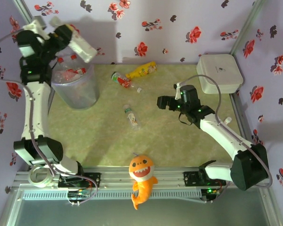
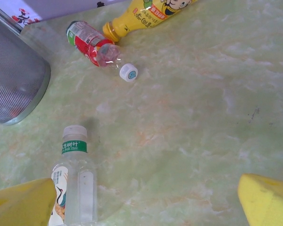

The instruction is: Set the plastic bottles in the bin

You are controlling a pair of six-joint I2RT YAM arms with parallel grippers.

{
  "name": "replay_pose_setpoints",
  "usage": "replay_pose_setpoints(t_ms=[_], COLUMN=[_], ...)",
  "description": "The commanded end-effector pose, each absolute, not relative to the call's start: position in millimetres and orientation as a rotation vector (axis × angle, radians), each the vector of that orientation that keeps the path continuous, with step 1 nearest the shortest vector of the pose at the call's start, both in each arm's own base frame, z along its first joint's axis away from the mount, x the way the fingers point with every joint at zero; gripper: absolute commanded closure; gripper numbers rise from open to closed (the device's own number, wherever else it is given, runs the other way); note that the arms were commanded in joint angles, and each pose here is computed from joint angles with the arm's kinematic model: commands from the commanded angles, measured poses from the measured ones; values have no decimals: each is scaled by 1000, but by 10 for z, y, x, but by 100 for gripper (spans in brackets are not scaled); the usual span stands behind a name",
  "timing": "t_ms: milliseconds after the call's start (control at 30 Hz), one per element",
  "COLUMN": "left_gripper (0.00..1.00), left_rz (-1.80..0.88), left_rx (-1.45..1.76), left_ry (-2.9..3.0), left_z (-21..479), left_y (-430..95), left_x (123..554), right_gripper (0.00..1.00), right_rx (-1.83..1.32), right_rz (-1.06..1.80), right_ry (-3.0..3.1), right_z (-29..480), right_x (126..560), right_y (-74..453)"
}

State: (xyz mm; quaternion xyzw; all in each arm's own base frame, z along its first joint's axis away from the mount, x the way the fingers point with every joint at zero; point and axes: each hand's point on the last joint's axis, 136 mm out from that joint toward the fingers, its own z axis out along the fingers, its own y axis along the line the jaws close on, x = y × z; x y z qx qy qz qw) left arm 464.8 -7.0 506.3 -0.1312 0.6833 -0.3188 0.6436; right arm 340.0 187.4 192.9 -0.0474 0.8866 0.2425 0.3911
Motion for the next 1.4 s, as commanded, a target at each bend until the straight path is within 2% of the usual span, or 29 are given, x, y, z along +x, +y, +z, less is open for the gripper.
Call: replay_pose_setpoints(t_ms=[0,200,433,733,900,1367], left_gripper=[100,100,100,100,100,100], left_rz=[-533,-307,-249,-215,-213,-247], left_rx=[-404,-580,-658,-586,-549,-567], left_ry=[1490,1430,1482,1661,1768,1940], left_z=[5150,4870,4345,3797,3457,2638], left_y=[385,917,1085,796,608,457], left_x=[4524,4612,4919,5251,5406,5509], right_gripper=[1,1,1,1,1,1], right_rx=[-115,-122,-121,-141,-197,-306], right_rz=[597,596,573,586,495,391], right_ry=[2259,2270,2283,2295,2325,2346], right_z=[1868,1837,1815,1788,1738,1682], right_x=[3431,3431,3387,3423,3406,3439], right_y=[1859,1867,1821,1881,1918,2168])
